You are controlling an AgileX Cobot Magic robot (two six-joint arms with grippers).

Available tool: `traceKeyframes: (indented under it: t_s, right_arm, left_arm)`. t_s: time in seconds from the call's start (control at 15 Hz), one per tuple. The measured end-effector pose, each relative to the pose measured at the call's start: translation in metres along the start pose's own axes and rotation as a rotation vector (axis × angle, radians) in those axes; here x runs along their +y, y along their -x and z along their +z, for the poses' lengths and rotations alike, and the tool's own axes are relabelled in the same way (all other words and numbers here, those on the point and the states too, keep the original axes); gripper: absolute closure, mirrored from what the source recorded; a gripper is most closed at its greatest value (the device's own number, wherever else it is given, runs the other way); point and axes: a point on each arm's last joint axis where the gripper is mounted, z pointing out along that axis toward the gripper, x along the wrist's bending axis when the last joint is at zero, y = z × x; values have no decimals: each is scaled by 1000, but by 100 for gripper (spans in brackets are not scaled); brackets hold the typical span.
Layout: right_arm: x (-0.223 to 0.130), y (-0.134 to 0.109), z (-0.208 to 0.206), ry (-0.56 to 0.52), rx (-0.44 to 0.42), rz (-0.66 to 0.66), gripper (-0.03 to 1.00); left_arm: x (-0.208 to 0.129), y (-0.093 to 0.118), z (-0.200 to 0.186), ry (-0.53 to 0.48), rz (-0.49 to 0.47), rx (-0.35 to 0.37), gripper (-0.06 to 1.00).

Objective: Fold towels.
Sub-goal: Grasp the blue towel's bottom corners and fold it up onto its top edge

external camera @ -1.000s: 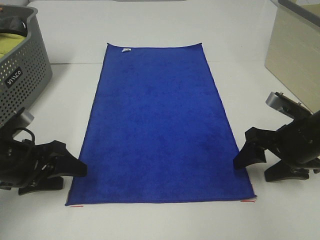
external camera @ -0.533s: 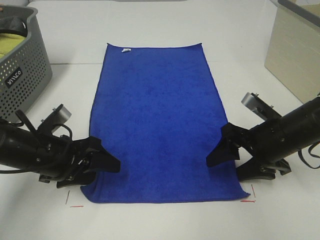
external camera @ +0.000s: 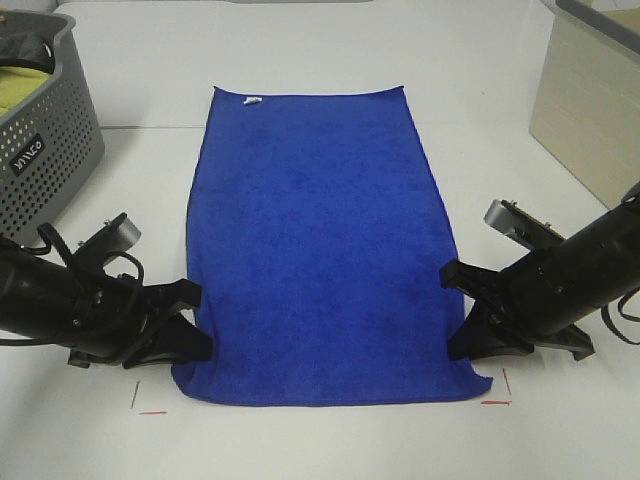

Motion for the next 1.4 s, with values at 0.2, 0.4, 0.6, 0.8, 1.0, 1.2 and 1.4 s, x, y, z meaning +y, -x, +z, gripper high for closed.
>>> traceKeyframes:
  t_s: [0.2,0.4,0.6,0.8,1.0,1.2,1.4]
  right_arm:
    - [-2,-2,-7,7,-14,-28,97]
    - [-11,-6,-20,-12,-15,-34,97]
    - [-44,0,-25,-62,-22,-10,97]
    - [-75,5,-30,-106,-25,3,97]
    - [-68,-2,-40,-51,-11,-31,97]
    - [-44,-14,-50,20,13,-74,97]
    - [20,-47,-87,202,32,-167,97]
  left_arm:
    - [-2,5,-8,-5,-13,1,93]
    - [-24,4,-23,-26,-27,12,93]
    - [-60,-1,-41,-57,-45,27,93]
    - [-85,-5,-53,-78,-59,34,93]
    - [-80,2,-60,-20,-48,9,93]
    - [-59,14,-63,52,-39,-21,93]
    - [-4,38,-72,221,19,-7,93]
